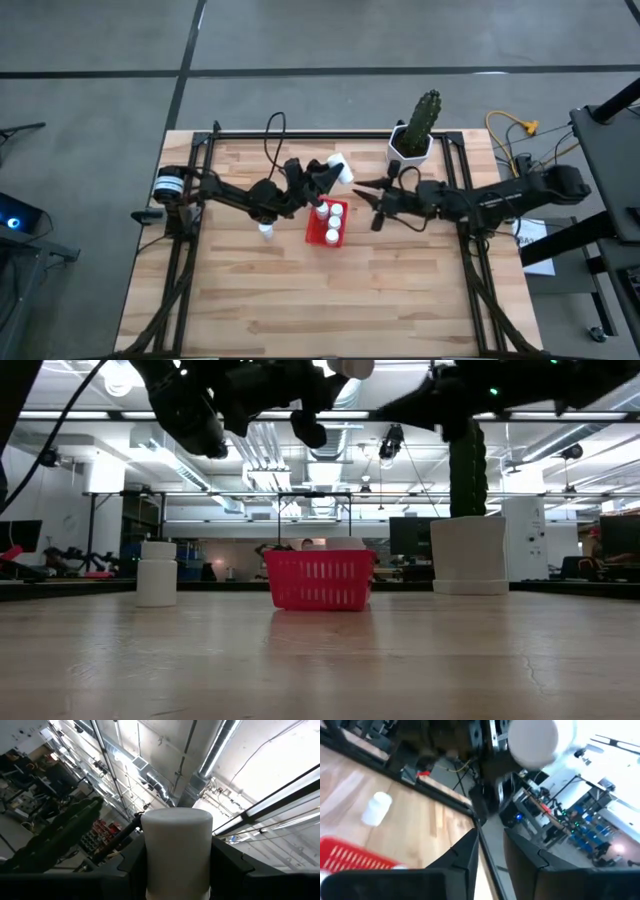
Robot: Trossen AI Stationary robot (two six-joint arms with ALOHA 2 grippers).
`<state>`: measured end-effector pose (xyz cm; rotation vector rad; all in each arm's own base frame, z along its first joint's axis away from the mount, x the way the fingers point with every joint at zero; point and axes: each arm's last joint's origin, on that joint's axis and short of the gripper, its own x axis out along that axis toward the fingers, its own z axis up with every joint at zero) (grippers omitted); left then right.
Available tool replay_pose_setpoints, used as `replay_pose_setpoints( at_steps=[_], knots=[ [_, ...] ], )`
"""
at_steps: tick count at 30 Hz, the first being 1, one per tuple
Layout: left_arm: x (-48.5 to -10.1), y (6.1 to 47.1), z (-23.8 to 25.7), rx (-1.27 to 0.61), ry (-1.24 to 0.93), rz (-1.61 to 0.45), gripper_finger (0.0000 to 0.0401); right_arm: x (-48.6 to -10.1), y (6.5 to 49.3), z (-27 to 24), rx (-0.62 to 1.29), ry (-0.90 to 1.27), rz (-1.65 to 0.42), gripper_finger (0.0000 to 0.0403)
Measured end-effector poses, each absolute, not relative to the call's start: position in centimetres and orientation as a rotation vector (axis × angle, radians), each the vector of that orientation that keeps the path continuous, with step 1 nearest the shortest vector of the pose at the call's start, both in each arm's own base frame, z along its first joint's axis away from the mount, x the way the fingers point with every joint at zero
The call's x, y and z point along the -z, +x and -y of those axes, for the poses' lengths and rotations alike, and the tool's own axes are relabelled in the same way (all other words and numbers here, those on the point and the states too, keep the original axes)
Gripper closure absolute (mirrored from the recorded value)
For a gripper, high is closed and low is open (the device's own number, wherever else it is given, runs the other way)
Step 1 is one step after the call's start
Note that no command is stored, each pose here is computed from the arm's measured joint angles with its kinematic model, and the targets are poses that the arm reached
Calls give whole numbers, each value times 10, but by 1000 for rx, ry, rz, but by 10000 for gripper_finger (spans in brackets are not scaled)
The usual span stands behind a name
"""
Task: Pick and place pill bottles into a basket
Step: Put the left white pill bottle into the red bin
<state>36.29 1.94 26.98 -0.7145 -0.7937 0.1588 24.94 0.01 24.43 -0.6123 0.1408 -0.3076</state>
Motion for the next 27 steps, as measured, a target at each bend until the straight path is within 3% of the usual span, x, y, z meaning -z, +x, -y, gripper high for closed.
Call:
replay_pose_setpoints(
  at_steps=[7,20,27],
  knots=[
    [-269,362,-26,-165,-738,801,260,-259,263,0,302,-624,-158,273],
    [-270,362,-34,-171,-825,833,261,-272,265,2,389,-651,-219,133],
    [-275,363,-37,-215,-845,875,261,-294,266,4,463,-646,-171,90]
  ],
)
